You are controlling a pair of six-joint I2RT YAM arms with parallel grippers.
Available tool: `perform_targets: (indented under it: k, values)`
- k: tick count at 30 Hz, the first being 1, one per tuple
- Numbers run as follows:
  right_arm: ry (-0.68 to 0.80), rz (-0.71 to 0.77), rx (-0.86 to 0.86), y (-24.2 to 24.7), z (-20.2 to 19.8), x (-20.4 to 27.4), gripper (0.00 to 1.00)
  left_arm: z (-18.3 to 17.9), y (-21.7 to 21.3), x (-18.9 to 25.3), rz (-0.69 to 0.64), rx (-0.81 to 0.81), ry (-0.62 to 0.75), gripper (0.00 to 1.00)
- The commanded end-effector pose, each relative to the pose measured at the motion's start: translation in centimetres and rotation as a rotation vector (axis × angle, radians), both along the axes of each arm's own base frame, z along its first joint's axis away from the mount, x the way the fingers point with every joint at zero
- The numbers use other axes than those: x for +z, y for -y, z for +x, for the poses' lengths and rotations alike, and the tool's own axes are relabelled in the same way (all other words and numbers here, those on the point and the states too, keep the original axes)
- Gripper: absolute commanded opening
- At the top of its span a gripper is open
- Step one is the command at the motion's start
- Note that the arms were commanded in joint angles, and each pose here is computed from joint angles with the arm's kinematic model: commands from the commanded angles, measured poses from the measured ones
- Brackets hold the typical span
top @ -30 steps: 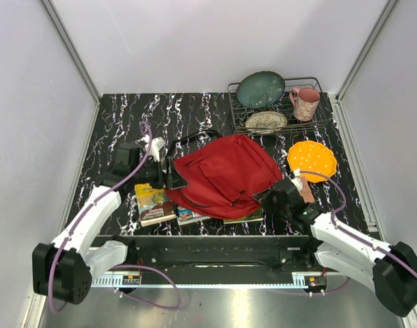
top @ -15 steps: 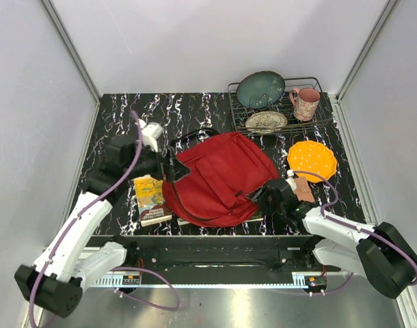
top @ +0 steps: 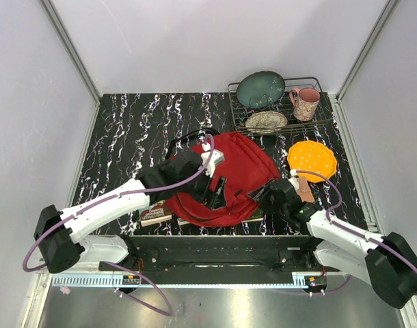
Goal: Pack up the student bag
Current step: Unzip the student bag at the center of the board.
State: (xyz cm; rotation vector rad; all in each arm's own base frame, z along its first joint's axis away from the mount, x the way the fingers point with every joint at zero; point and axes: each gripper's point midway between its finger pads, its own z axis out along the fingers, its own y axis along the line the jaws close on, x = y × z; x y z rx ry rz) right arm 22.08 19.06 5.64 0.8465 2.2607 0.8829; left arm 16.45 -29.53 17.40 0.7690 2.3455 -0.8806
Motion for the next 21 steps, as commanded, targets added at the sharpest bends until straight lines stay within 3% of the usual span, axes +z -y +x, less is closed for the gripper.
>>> perform_targets:
  k: [1,13,21]
  values:
    - [0.030,0.010,-0.042,0.2,0.7,1.0,0.47,1.5,2.2,1.5,-0.039,0.042,0.049,0.85]
    - [0.012,0.003,-0.052,0.3,0.8,0.6,0.47,1.0,5.7,-2.0,0.026,0.028,-0.037,0.77]
    - [0.011,0.008,-0.056,0.3,0.7,0.6,0.46,-0.1,7.0,-4.2,0.048,-0.043,-0.090,0.63]
